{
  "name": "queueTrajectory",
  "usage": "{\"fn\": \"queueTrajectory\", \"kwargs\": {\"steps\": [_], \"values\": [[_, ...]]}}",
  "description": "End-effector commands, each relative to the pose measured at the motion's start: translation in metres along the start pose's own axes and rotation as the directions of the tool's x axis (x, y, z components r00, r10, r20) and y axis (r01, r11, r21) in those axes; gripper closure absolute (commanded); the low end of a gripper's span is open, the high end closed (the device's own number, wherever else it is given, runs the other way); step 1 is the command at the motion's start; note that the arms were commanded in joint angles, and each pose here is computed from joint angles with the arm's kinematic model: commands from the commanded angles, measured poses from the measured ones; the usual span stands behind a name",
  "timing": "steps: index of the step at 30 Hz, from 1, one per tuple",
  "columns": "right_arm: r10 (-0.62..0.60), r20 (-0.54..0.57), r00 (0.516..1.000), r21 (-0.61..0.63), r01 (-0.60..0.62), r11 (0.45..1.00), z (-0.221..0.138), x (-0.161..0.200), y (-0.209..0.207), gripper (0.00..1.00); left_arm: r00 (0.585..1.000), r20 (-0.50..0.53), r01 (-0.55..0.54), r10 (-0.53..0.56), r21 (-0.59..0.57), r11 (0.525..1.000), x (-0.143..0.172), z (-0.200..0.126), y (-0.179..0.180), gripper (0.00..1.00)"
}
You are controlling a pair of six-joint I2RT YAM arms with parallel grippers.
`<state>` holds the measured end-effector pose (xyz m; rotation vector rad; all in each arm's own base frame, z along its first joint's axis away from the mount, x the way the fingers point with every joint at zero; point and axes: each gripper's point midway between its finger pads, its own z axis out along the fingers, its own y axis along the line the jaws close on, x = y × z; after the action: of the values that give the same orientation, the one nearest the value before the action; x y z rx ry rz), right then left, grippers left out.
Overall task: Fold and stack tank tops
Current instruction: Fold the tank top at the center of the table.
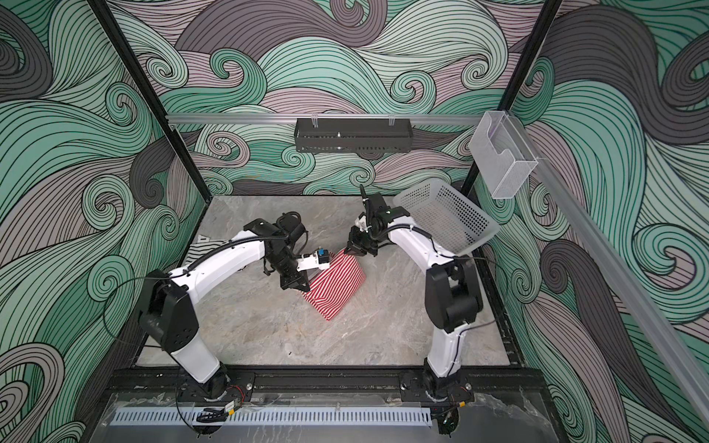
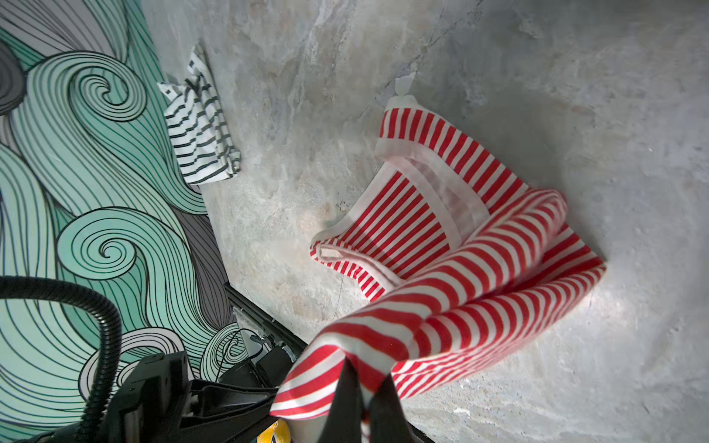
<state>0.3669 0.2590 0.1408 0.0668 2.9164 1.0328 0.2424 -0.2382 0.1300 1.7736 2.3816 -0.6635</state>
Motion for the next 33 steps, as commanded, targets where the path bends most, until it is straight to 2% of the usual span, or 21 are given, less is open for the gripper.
{"fn": "queueTrajectory", "kwargs": {"steps": [1, 5, 15, 16, 19, 21, 24, 28, 30, 33], "values": [[-0.029, -0.007, 1.0, -0.001, 0.029, 1.0, 0.013, -0.021, 0.001, 0.97, 0.999, -0.031, 0.011, -0.011, 0.003, 1.0, 0.01, 0.006, 0.022, 1.0], [-0.027, -0.022, 0.999, 0.011, 0.027, 1.0, 0.033, -0.041, 0.0, 0.97, 0.998, -0.023, 0.061, -0.06, 0.022, 0.998, 0.02, 0.009, 0.037, 1.0], [-0.038, -0.067, 0.997, 0.051, 0.042, 0.998, 0.073, -0.06, 0.0, 0.95, 0.986, -0.018, 0.162, -0.164, -0.078, 0.984, 0.048, 0.021, 0.084, 1.0], [-0.035, -0.067, 0.997, 0.051, 0.038, 0.998, 0.076, -0.062, 0.0, 0.91, 0.985, -0.025, 0.168, -0.17, -0.081, 0.982, 0.051, 0.023, 0.087, 1.0], [-0.054, -0.067, 0.996, 0.04, 0.057, 0.998, 0.082, -0.066, 0.004, 0.67, 0.98, -0.034, 0.189, -0.195, -0.119, 0.975, 0.061, 0.03, 0.1, 1.0], [-0.087, -0.052, 0.995, 0.045, 0.09, 0.995, 0.078, -0.067, 0.011, 0.6, 0.975, -0.018, 0.216, -0.221, -0.14, 0.966, 0.067, 0.032, 0.112, 1.0], [-0.147, 0.003, 0.989, 0.067, 0.147, 0.987, 0.061, -0.066, 0.024, 0.56, 0.961, 0.009, 0.273, -0.275, -0.165, 0.948, 0.072, 0.033, 0.129, 1.0], [-0.178, 0.044, 0.983, 0.078, 0.174, 0.982, 0.047, -0.054, 0.03, 0.59, 0.953, 0.027, 0.3, -0.301, -0.207, 0.931, 0.075, 0.032, 0.14, 0.97], [-0.186, 0.04, 0.982, 0.09, 0.181, 0.979, 0.047, -0.047, 0.028, 0.67, 0.947, 0.027, 0.318, -0.32, -0.234, 0.919, 0.077, 0.032, 0.146, 0.92], [-0.185, 0.015, 0.983, 0.099, 0.182, 0.978, 0.056, -0.039, 0.024, 0.89, 0.923, 0.042, 0.372, -0.382, -0.347, 0.861, 0.082, 0.027, 0.17, 0.86]]}}
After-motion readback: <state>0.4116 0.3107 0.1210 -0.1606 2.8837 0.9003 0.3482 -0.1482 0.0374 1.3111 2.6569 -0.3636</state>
